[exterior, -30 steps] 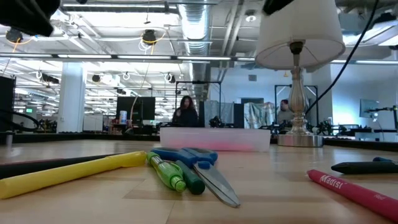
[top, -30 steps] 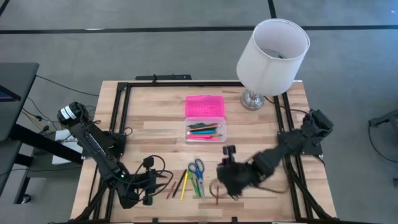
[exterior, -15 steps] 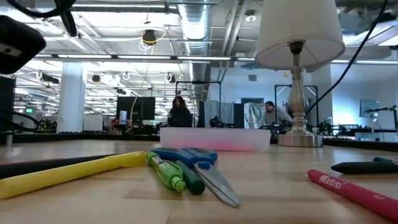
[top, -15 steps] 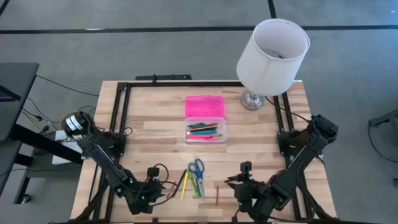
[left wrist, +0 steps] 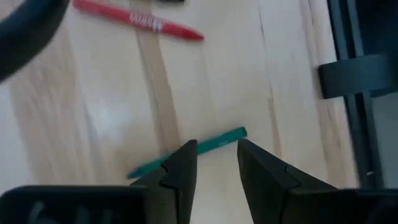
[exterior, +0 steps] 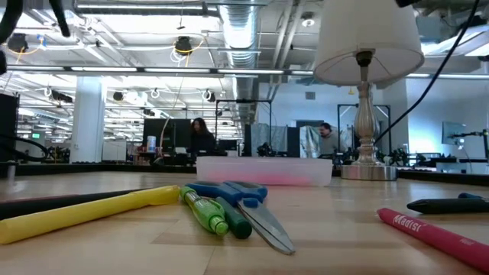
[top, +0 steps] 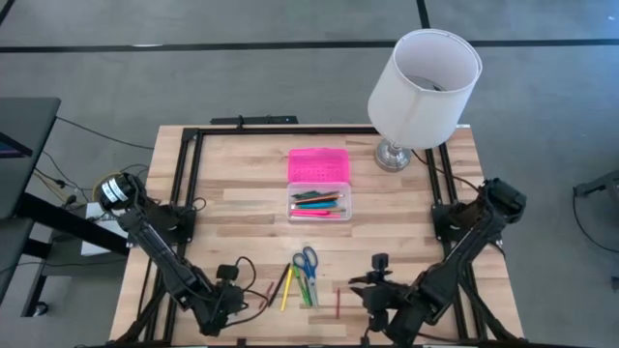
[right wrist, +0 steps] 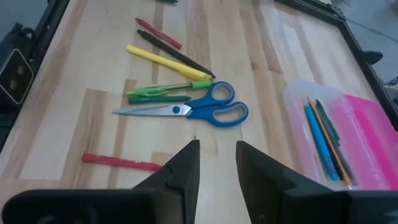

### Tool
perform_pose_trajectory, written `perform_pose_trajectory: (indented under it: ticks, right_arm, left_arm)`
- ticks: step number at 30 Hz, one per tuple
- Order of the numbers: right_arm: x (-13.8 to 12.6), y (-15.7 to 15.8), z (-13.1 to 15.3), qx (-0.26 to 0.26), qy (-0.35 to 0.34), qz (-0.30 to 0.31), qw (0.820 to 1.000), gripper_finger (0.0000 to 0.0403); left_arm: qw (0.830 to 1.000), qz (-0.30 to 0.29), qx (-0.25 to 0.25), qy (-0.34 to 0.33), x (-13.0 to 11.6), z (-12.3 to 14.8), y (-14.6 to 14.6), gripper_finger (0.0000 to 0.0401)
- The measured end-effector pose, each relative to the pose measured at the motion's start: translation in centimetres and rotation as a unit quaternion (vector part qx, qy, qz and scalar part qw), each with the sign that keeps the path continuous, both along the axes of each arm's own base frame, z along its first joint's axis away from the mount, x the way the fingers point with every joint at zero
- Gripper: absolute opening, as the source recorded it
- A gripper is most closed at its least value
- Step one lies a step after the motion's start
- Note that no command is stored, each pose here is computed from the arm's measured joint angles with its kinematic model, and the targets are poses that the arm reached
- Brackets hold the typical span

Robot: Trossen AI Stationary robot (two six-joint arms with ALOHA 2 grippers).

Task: Pick & place school supplies into a supply box
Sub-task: Put the left green crayon into the supply box

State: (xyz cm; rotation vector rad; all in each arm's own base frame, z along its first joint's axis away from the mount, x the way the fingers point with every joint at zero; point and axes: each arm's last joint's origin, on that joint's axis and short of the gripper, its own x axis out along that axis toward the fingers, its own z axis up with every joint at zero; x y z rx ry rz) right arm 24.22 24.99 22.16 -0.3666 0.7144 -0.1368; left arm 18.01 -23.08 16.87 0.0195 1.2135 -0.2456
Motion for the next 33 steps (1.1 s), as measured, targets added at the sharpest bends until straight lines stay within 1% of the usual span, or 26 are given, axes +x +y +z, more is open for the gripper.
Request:
perform_pose_trajectory:
  ticks: [2, 4, 5, 9, 11, 13, 16, 19, 26, 29, 33]
  right_arm:
    - [0.3, -0.1, -0.4, -0.001, -0.005, 0.007, 1.0, 0.0098]
    - [0.6, -0.4, -0.7, -0.006, -0.007, 0.012, 1.0, 0.0098]
    - [0.7, -0.4, -0.7, -0.007, -0.006, 0.013, 1.0, 0.0098]
    - [1.1, -0.8, -0.8, -0.002, -0.001, 0.009, 1.0, 0.0097]
    - [1.1, -0.8, -0.8, 0.0, 0.001, 0.01, 1.0, 0.0097]
    - [1.1, -0.8, -0.8, 0.0, 0.001, 0.01, 1.0, 0.0097]
    - [1.0, -0.7, -0.8, 0.001, 0.001, 0.011, 1.0, 0.0097]
    - [1.1, -0.7, -0.7, 0.005, -0.001, 0.012, 1.0, 0.0098]
    - [1.1, -0.7, -0.7, 0.005, -0.002, 0.012, 1.0, 0.0097]
    - [1.1, -0.7, -0.7, 0.005, -0.002, 0.012, 1.0, 0.0098]
    - [1.1, -0.7, -0.7, 0.005, -0.002, 0.012, 1.0, 0.0098]
  left_arm:
    - [0.999, -0.033, 0.034, -0.011, -0.2, 0.0, 0.2, 0.0109]
    - [0.994, -0.077, 0.073, -0.02, -0.4, -0.2, 0.3, 0.0109]
    - [0.991, -0.101, 0.085, -0.025, -0.5, -0.3, 0.3, 0.0109]
    - [0.972, -0.195, 0.12, -0.044, -0.9, -0.3, -0.1, 0.0109]
    - [0.964, -0.225, 0.129, -0.049, -1.1, -0.3, -0.3, 0.0109]
    - [0.961, -0.235, 0.135, -0.052, -1.1, -0.3, -0.3, 0.0109]
    - [0.959, -0.232, 0.15, -0.067, -1.0, -0.3, -0.2, 0.0109]
    - [0.953, -0.248, 0.159, -0.069, -0.9, -0.5, -0.3, 0.0109]
    - [0.941, -0.281, 0.187, -0.028, -0.7, -3.2, -0.8, 0.0109]
    - [0.939, -0.282, 0.195, -0.025, -0.6, -3.7, -0.9, 0.0109]
    - [0.941, -0.28, 0.191, -0.023, -0.4, -3.8, -0.9, 0.0109]
